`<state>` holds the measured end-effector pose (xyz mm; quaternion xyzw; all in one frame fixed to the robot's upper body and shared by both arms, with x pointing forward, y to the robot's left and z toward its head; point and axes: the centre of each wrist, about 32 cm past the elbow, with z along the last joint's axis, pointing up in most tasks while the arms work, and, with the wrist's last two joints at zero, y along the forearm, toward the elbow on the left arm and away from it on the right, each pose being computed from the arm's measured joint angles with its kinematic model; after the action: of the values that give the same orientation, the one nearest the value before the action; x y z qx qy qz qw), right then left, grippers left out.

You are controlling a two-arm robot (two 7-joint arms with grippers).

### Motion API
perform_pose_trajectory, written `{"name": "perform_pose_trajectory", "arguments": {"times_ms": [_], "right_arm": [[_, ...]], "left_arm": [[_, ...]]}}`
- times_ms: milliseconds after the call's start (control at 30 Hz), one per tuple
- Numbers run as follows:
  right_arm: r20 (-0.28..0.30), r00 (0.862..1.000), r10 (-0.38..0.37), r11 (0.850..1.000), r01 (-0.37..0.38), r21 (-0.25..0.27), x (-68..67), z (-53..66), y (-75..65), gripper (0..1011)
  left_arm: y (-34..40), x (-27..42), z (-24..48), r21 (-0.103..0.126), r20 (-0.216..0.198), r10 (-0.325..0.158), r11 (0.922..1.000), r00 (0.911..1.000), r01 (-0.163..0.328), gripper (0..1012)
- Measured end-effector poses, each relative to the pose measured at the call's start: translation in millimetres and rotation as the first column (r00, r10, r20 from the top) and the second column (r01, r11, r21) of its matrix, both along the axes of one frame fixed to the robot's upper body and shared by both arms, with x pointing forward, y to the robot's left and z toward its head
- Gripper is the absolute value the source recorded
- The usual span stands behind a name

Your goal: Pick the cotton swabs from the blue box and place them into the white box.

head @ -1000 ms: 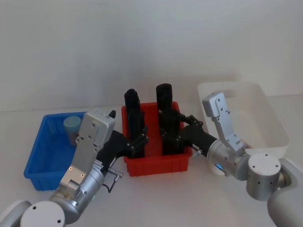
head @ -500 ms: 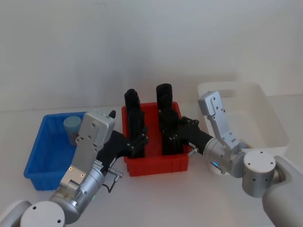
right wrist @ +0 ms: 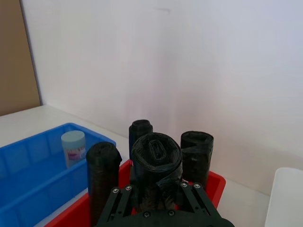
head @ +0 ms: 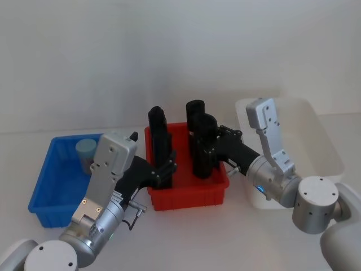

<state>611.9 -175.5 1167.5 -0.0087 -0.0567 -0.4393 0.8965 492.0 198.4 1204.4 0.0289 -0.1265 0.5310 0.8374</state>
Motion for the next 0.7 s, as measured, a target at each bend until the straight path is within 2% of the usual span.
{"name": "perform_pose_trajectory", "arguments": {"times_ms": [367,700], "right_arm": [[0.109,0.993,-0.042,0.998,0.038,0.042,-21.7,27.9,-4.9,352],[0.165,0.980,-0.114,0.993,0.105,0.061,-38.6,48.0,-13.6,352]], "left_arm": [[0.0,0.0,0.0,0.000,0.000,0.000,1.0000,1.0000,0.000,1004],[0.0,0.0,0.0,0.000,0.000,0.000,1.0000,1.0000,0.000,1004]]}}
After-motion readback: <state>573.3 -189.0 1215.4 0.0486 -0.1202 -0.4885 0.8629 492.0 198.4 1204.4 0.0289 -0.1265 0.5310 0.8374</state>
